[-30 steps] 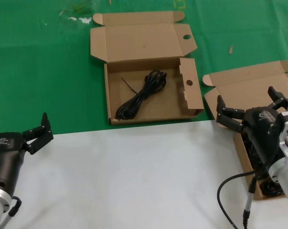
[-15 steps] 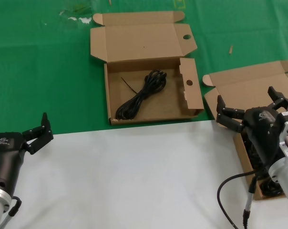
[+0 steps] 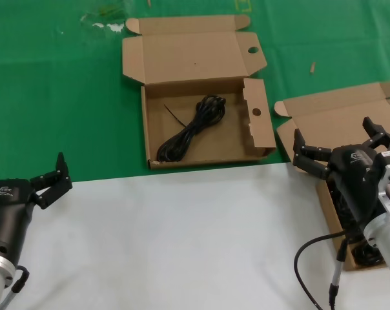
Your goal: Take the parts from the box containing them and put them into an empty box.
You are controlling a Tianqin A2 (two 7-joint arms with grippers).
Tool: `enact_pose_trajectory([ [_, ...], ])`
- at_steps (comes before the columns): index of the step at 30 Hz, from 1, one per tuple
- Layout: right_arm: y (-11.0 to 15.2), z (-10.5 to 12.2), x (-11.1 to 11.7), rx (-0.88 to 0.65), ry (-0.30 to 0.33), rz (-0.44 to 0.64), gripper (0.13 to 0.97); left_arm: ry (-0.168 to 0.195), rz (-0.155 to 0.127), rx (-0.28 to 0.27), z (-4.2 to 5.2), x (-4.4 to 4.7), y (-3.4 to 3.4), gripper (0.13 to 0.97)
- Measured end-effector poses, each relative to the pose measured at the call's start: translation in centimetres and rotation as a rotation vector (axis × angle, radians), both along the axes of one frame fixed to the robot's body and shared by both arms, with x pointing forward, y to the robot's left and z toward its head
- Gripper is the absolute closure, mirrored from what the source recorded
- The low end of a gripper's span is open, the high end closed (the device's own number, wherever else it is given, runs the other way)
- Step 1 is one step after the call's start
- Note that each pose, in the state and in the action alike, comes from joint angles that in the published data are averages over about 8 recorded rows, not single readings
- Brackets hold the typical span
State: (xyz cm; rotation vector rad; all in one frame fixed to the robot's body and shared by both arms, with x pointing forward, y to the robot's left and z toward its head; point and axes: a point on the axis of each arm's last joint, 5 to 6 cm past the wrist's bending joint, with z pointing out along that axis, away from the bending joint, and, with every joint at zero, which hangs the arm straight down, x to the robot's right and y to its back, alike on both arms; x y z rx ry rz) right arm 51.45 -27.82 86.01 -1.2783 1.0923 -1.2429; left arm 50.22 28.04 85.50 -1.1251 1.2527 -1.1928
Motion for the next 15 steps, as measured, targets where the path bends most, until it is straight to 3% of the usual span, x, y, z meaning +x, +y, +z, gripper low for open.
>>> enact_pose_trajectory([
  [15,0.0,0.0,0.0,0.0,0.0,0.0,0.13,0.0,0.0,0.0,0.0,0.0,0.0,0.132],
])
